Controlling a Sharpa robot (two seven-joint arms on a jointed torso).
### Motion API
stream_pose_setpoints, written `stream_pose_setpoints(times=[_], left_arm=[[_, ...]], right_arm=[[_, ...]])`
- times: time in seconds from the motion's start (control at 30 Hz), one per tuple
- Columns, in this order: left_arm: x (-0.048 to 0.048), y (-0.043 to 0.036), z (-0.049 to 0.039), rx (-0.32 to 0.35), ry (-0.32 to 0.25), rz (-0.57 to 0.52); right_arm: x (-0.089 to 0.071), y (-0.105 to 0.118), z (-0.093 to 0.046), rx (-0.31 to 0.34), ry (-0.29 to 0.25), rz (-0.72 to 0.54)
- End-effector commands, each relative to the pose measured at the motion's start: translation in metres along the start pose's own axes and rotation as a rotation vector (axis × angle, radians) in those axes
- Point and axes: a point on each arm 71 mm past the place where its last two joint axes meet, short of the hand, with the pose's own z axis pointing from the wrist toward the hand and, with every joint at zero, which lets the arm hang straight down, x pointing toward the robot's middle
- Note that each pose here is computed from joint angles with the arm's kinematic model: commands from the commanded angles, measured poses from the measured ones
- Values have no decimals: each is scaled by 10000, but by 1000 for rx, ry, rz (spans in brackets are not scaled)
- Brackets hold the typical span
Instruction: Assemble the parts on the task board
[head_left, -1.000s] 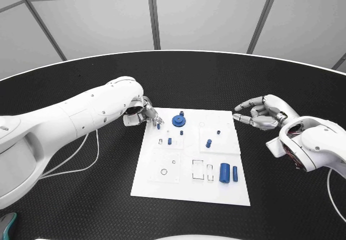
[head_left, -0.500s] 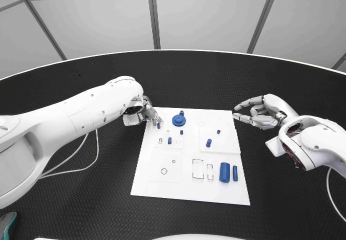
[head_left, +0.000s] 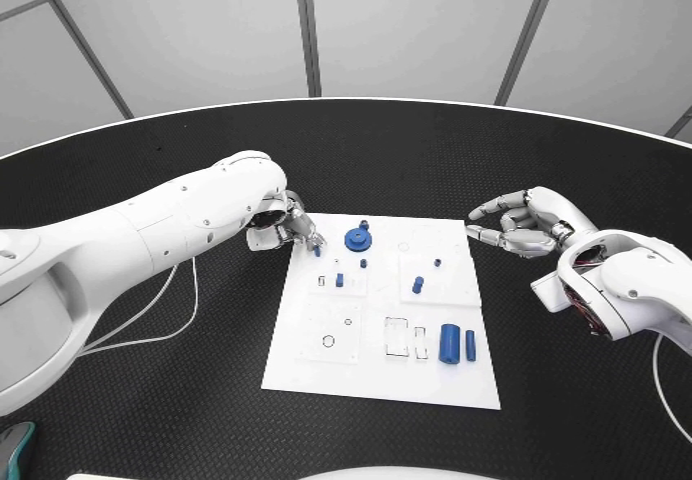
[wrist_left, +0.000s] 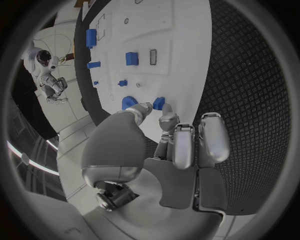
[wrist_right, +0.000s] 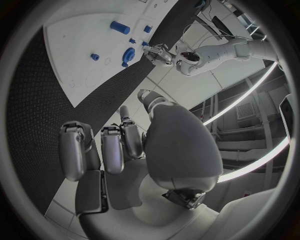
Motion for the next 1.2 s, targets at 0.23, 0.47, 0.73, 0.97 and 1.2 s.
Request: stream_pose_setpoints(times=[0.23,0.47,0.73,0.97,1.2], left_arm=[[-1,-4,0,1,-3,-2],[1,-8,-2,12,0,-13],[5,11,-7,22,12,-43],[23,50,-28,34,37,-86],[76,100,-92,54,67,-125]], right_arm=[[-2,-1,0,0,-1,0],[-3,-2,-1,1,-1,0],[-6,-5,-1,1,-2,0],[-11,-8,-2,1,-4,-1],[-24,-17,-6,3,-8,-2]])
